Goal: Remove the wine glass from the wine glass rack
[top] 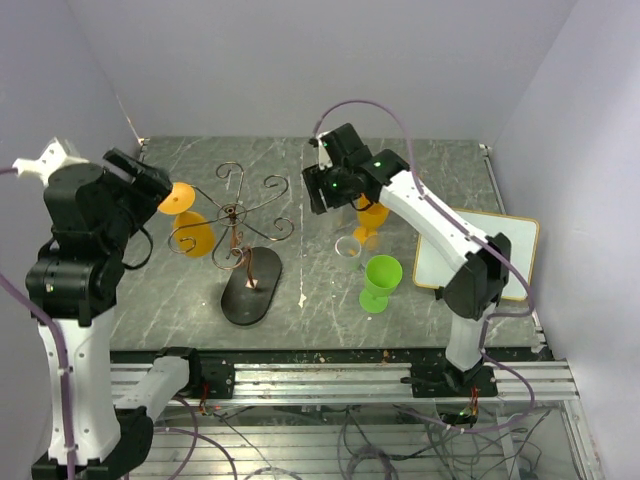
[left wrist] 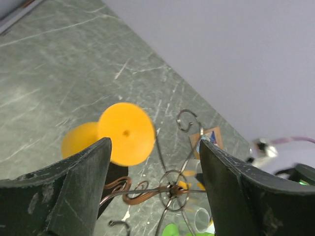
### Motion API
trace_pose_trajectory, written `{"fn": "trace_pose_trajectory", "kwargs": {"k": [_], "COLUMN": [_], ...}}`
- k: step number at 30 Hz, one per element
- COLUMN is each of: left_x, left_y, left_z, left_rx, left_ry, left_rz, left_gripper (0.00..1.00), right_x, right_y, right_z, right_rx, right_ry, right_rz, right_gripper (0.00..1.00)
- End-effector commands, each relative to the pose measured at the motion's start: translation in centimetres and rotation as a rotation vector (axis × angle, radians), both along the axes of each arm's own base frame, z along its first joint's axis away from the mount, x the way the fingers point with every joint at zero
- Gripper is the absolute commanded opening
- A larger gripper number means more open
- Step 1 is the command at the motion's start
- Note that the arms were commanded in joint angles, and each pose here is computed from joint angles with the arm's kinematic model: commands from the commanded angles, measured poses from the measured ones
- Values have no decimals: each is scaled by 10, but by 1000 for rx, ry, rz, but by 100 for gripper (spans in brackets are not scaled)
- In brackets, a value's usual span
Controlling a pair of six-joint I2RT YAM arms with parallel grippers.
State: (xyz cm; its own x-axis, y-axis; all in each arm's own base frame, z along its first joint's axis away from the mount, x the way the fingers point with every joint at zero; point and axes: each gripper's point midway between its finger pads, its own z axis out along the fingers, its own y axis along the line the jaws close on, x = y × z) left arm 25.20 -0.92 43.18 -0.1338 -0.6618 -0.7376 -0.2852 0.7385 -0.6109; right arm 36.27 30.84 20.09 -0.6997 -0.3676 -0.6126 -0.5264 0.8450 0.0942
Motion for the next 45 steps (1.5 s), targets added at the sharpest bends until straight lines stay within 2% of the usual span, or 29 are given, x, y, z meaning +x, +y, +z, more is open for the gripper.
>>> {"fn": "trace_pose_trajectory", "kwargs": {"k": [1,5,11,17,27,36,45], "left_x": [-22,-21,3,16,22,25,26], "left_y": [30,33,17,14,13,13,12], "left_z": [-30,-41,-58,-71,-85,-90,-87], "left_rx": [-69,-102,-134,-151,-164,-167,-174], "left_ry": [45,39,89,110,125,137,125], "left_rz": [219,255,188,187,191,196,189], "left_gripper": [80,76,66,64,49,45,33], "right_x": [-7,-18,-33,-43,-49,-51,-53], "right_y": [-4,-11,-23,-34,-37,-40,-40], "right_z": [83,115,148,174,180,188,191], "right_rx": [140,205,273,314,336,356,364], "right_ry": [-150,-210,-281,-347,-369,-389,-396], "right_rz": [-2,-7,-10,-12,-9,-8,-8], "right_gripper": [63,65,68,75,75,76,76]}}
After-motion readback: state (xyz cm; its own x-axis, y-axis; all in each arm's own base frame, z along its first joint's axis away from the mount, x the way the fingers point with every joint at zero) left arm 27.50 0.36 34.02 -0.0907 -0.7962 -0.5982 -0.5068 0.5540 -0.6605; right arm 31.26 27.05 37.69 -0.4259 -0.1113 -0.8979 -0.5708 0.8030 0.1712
